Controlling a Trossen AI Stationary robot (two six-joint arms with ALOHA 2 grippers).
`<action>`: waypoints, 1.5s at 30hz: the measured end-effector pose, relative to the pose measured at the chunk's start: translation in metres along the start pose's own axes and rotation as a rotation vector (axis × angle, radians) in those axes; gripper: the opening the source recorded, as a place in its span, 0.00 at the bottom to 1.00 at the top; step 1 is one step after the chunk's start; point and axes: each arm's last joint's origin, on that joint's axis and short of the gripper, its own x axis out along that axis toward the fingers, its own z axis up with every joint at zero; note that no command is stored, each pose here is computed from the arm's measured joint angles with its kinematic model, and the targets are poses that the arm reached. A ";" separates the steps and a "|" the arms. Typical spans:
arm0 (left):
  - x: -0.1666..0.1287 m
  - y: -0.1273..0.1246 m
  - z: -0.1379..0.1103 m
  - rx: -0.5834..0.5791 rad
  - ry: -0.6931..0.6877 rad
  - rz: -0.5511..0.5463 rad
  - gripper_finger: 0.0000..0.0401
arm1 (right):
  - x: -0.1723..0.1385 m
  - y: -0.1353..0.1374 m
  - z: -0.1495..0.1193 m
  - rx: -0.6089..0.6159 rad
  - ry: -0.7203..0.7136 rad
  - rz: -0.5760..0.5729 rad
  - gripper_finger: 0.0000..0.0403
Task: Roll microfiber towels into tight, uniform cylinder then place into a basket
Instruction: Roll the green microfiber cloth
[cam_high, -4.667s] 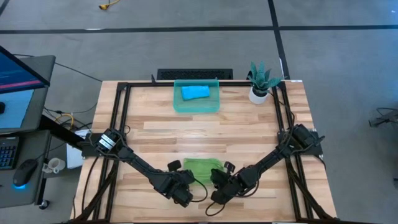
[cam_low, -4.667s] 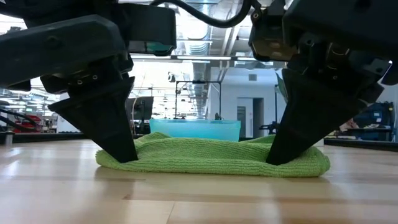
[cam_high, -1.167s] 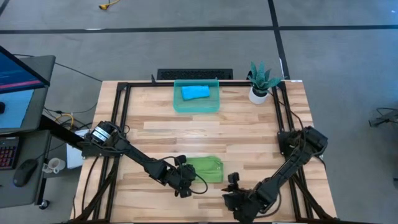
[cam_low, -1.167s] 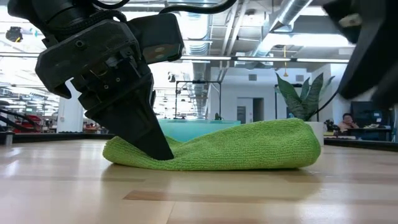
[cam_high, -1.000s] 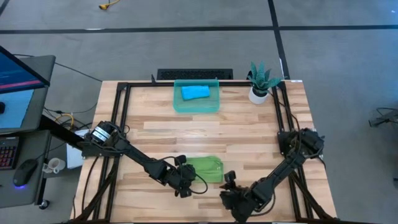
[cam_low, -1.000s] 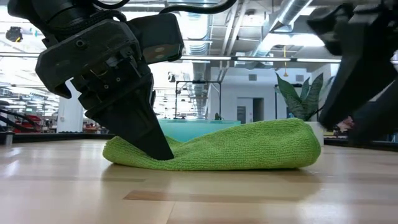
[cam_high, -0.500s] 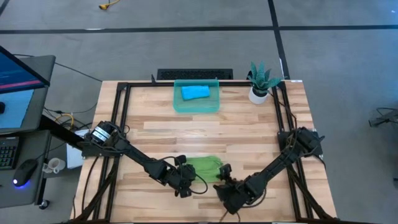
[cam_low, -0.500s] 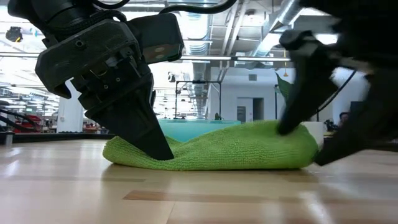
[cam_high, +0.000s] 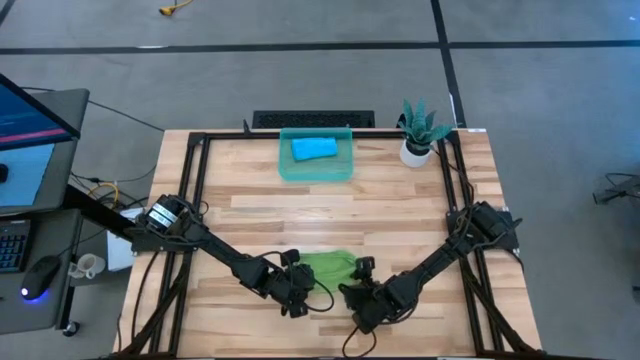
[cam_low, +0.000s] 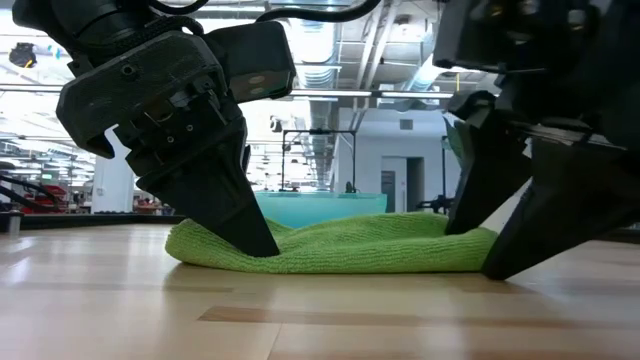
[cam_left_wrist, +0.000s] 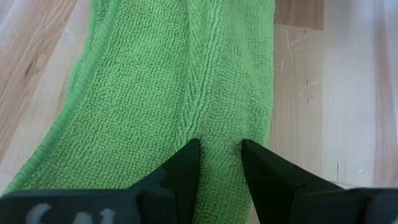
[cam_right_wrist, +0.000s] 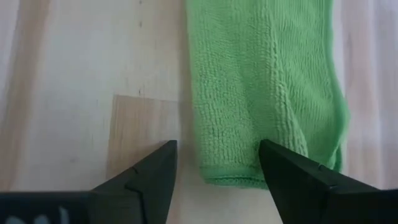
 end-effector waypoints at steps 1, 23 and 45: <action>0.000 0.000 0.000 0.000 0.000 0.000 0.29 | 0.001 -0.002 0.001 0.021 0.007 0.008 0.62; -0.010 -0.010 -0.006 0.232 -0.037 0.031 0.29 | 0.023 -0.036 0.011 0.206 0.137 0.214 0.13; -0.065 -0.054 -0.024 0.596 -0.067 0.144 0.29 | 0.023 -0.038 0.013 0.244 0.146 0.236 0.06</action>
